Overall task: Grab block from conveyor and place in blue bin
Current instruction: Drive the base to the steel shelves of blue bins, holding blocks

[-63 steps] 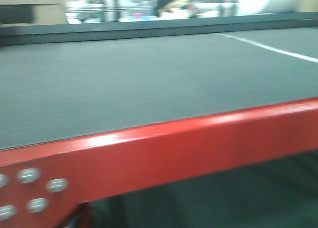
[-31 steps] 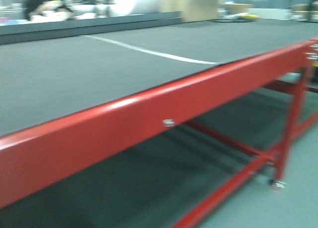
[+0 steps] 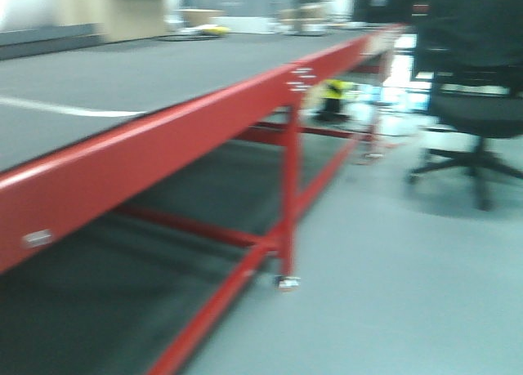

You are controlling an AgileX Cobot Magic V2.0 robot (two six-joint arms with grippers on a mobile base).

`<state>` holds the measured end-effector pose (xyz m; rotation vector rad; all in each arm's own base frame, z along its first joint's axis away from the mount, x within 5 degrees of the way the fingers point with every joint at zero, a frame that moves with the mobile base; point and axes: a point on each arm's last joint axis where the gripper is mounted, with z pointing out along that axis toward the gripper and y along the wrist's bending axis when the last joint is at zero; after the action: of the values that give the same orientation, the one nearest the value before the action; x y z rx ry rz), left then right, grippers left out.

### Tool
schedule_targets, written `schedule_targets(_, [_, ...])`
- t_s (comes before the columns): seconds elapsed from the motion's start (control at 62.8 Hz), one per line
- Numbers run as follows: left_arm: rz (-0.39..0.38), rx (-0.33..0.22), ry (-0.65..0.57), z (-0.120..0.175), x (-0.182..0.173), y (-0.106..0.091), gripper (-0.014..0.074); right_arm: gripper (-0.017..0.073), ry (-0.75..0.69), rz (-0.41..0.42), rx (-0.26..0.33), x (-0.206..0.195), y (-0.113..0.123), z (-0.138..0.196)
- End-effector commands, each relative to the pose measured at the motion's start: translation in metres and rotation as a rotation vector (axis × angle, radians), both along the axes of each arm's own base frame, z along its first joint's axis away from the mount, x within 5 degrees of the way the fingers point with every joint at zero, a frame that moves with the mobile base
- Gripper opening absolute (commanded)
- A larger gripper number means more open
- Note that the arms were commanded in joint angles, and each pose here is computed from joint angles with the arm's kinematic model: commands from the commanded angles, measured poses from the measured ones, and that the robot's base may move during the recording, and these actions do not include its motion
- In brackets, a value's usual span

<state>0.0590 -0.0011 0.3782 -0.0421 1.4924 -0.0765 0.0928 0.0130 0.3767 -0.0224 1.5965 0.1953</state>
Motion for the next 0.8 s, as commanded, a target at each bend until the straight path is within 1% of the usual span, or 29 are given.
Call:
schedule_targets(0.0, [-0.004, -0.002, -0.026, 0.0016, -0.0011, -0.0002, -0.0111, -0.0162, -0.037, -0.01, -0.006, -0.0017, -0.0011, 0.0039])
schedule_targets(0.78, [-0.004, -0.002, -0.026, 0.0016, -0.0011, -0.0002, -0.0111, -0.0162, -0.037, -0.01, -0.006, -0.0017, -0.0011, 0.0039])
